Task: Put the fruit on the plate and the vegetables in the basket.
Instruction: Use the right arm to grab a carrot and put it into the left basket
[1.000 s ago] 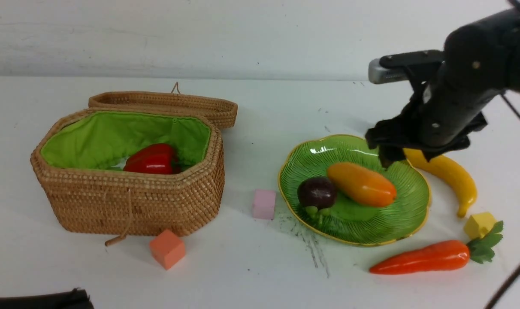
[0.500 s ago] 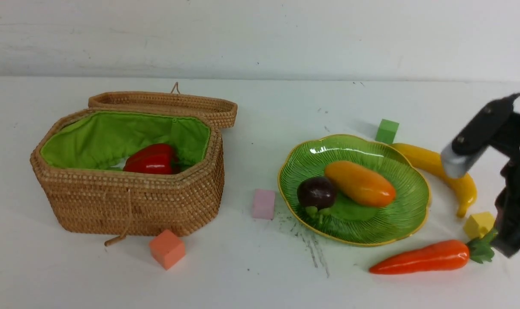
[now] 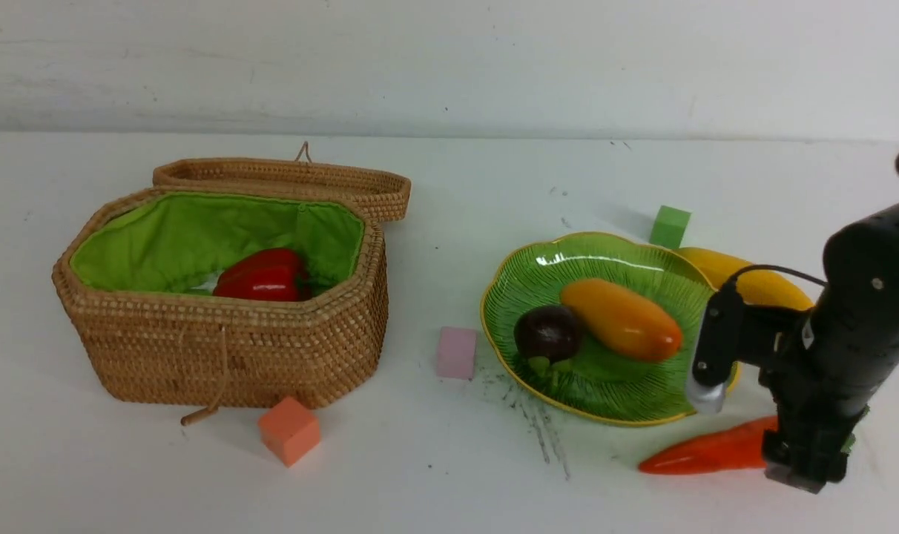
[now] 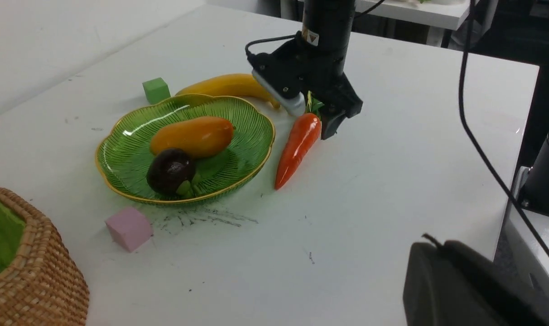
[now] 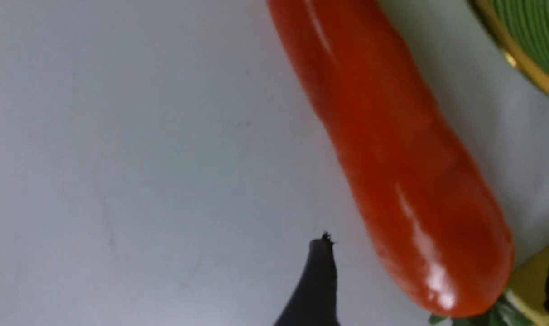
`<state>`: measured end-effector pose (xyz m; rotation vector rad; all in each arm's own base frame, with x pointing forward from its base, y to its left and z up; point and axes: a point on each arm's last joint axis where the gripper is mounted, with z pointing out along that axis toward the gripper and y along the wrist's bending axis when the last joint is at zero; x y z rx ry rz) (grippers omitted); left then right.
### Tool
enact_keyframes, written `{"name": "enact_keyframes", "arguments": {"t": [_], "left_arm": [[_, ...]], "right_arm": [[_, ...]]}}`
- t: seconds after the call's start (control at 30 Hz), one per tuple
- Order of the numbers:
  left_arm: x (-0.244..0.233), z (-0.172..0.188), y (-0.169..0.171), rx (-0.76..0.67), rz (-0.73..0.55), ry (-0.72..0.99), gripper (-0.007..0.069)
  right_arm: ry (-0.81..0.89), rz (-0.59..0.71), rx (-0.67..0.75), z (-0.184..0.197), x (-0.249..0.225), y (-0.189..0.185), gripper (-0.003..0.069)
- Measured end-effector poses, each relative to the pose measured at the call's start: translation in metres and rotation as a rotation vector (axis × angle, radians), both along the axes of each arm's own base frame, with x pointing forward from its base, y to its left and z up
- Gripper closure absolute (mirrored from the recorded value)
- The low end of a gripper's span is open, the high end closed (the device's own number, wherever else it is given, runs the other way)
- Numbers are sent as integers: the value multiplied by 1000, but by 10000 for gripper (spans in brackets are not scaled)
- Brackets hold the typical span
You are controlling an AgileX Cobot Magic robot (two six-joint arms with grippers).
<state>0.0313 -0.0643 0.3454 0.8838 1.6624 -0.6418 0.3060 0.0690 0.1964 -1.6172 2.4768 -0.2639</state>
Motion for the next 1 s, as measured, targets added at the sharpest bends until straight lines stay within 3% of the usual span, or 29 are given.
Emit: {"name": "enact_keyframes", "arguments": {"t": [0.67,0.87,1.0], "left_arm": [[-1,-1,0,6,-8,7,631],[-1,-1,0,6,-9,9,631],[-2,-2,-1,11,-17,15,631]], "right_arm": [[86,3,27,-37,12,1,110],[144,-32,55,-38,7,3,270],[215,-58,68,-38,0,4,271]]}}
